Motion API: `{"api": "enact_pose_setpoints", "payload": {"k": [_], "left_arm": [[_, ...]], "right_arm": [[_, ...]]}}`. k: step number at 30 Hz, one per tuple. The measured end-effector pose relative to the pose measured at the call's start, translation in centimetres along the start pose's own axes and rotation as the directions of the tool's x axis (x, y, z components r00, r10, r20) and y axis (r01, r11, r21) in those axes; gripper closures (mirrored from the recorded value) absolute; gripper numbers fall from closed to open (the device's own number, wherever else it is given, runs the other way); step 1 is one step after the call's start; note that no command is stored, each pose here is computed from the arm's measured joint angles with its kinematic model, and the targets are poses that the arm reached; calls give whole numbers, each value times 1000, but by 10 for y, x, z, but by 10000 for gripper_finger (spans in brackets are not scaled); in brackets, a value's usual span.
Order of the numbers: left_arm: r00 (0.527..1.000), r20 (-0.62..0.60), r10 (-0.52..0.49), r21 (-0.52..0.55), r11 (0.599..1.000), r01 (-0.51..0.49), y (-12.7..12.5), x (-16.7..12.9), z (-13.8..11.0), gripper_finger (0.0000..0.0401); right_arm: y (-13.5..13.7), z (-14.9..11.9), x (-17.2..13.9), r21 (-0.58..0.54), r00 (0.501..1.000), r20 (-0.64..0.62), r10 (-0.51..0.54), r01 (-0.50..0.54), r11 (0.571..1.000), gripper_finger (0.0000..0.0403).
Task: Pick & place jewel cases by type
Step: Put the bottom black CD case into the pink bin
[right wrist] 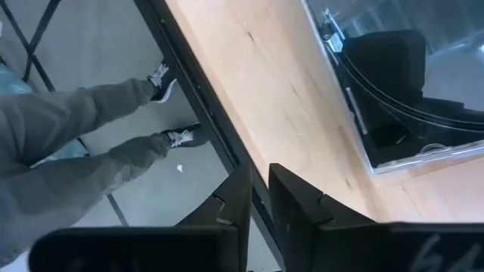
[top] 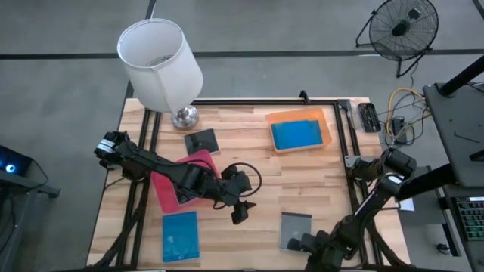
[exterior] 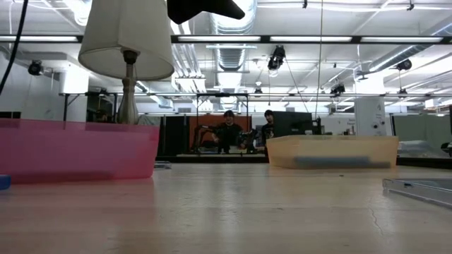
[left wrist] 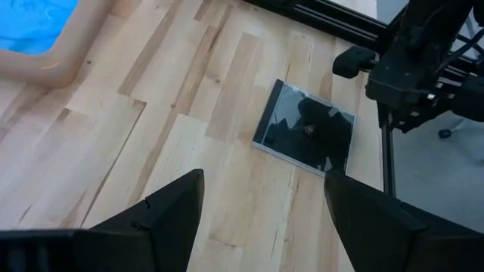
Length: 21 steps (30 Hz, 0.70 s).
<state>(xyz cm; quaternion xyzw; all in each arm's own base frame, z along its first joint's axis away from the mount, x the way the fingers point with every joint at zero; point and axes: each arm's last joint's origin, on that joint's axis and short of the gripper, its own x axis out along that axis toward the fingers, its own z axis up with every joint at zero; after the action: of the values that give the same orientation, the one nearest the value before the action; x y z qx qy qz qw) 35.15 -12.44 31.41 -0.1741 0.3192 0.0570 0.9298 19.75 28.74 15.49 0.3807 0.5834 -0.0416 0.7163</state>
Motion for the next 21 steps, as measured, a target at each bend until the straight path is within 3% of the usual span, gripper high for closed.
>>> {"api": "enact_pose_setpoints", "payload": {"k": [8, 21], "left_arm": [[1000, 1, 2, -1, 1000, -2, 1, 0, 1, 144], [1000, 4, 1, -3, 1000, -1, 1, -1, 1, 144]], "right_arm": [[-1, 0, 1, 0, 1000, 0, -6, 6, 1000, 392], [-11, 11, 14, 20, 997, 17, -70, 70, 997, 394]]}}
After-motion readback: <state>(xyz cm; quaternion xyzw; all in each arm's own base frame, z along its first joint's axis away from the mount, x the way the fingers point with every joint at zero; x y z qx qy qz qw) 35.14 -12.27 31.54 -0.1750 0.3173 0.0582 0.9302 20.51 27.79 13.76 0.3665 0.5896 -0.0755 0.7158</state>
